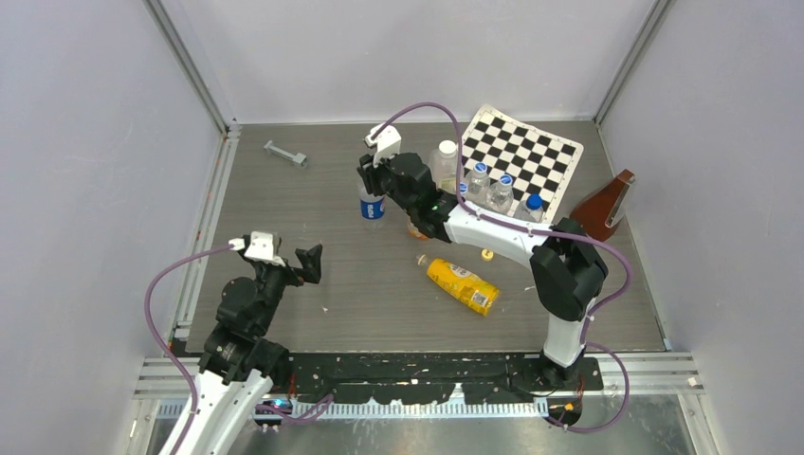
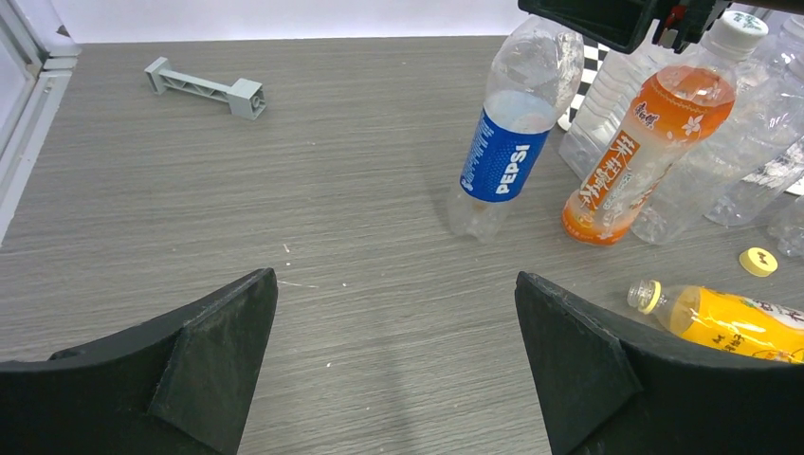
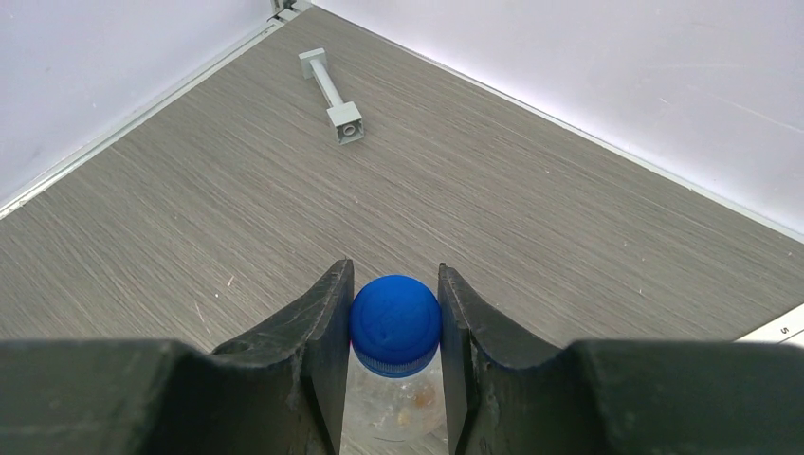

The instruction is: Screw on the bottle caps

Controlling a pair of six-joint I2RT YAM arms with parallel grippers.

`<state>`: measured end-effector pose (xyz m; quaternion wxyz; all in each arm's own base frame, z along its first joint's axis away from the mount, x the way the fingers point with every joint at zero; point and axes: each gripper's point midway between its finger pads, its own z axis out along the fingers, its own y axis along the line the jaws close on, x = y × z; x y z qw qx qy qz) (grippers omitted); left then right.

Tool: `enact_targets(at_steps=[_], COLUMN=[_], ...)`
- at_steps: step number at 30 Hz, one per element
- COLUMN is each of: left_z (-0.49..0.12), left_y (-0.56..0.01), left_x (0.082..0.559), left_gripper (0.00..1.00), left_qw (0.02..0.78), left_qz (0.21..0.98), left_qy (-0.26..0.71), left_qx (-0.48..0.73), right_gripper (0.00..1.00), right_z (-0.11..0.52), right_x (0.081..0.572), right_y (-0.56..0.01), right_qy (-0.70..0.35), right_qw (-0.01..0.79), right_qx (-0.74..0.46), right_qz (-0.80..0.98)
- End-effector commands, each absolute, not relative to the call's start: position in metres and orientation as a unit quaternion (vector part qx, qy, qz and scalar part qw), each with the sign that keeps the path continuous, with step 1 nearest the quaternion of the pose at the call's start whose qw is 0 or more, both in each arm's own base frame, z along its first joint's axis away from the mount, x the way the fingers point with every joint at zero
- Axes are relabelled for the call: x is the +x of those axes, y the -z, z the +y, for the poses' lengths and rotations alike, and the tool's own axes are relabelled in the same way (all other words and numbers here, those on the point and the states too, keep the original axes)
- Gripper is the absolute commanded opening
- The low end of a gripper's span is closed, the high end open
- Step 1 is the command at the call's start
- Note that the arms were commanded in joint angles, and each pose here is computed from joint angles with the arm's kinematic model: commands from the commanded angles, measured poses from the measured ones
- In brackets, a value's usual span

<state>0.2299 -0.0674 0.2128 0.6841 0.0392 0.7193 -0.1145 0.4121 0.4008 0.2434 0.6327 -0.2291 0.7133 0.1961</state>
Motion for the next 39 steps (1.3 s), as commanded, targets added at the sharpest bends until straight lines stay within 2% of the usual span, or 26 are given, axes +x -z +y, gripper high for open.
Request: enact_targets(at_steps=[1, 7, 17, 22, 26, 30, 39], left_z=[-0.063, -0.064, -0.065, -0.065, -0.068, -0.075, -0.098], left_y=[-0.234, -0.233, -0.232, -0.231, -0.229, -0.223, -0.188], left_x=[0.230, 0.230, 0.230, 0.230, 0.229, 0.228, 0.222], left_gripper=[1.00, 1.00, 1.00, 1.00, 1.00, 1.00, 1.00], left_qw=[0.701, 0.701, 0.700, 0.700, 0.695, 0.677, 0.565], left_qz=[0.704, 0.704, 0.705, 0.705, 0.708, 0.722, 0.804], left_qy=[0.109, 0.105, 0.105, 0.107, 0.115, 0.129, 0.175], left_qx=[0.036, 0.043, 0.045, 0.045, 0.049, 0.055, 0.061], right_gripper=[0.38, 0.57, 0.74, 0.85, 0.88, 0.88, 0.89], right_z=[0.398, 0.396, 0.398, 0.396, 0.388, 0.366, 0.284], right_x=[0.408, 0.405, 0.399, 0.389, 0.364, 0.331, 0.251], right_y=[-0.245, -0.252, -0.266, -0.289, -0.317, -0.323, -0.270], right_qy=[-0.194, -0.198, -0.216, -0.226, -0.244, -0.259, -0.228], right_qw=[0.634, 0.634, 0.633, 0.637, 0.629, 0.587, 0.459], right_qx=[-0.226, -0.227, -0.219, -0.220, -0.221, -0.220, -0.209], right_qz=[0.714, 0.713, 0.710, 0.703, 0.704, 0.734, 0.833])
